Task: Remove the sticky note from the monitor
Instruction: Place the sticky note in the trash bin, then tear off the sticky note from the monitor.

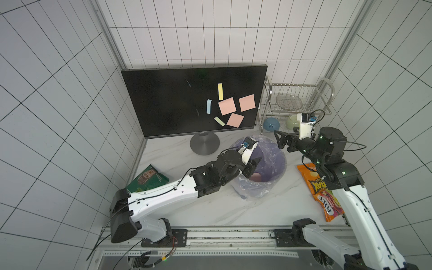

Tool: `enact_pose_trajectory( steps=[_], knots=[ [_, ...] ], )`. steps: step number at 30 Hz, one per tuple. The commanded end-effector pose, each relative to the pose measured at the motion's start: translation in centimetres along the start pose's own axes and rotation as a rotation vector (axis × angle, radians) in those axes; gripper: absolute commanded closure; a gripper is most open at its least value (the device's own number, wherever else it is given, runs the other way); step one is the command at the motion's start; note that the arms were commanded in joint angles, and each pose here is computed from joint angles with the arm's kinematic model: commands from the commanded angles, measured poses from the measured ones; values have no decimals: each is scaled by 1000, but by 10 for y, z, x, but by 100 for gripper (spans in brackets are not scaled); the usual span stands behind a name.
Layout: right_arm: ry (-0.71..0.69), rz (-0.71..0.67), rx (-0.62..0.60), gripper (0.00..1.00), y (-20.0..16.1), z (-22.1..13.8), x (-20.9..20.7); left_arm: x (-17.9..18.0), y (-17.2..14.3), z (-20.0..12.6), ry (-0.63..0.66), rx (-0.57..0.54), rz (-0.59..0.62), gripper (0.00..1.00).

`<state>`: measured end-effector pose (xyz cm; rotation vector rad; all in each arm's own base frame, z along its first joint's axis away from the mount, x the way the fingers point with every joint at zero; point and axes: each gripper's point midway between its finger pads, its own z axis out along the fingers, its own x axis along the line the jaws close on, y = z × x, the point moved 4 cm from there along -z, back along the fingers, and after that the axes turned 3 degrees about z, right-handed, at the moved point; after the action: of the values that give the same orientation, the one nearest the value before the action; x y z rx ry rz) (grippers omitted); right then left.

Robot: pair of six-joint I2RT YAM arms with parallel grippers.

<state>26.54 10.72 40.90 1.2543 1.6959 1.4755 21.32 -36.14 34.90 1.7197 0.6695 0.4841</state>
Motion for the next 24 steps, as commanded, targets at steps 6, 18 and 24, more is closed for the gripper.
enact_pose_trajectory(
  steps=[6,18,24],
  knots=[
    [14,32,16,1,-6,5,-1,53,28,-26,12,-46,-148,25],
    [147,158,8,1,-13,32,11,194,30,-58,55,-296,-563,19],
    [227,175,2,1,-11,33,22,240,20,-50,71,-370,-661,19]
  ],
)
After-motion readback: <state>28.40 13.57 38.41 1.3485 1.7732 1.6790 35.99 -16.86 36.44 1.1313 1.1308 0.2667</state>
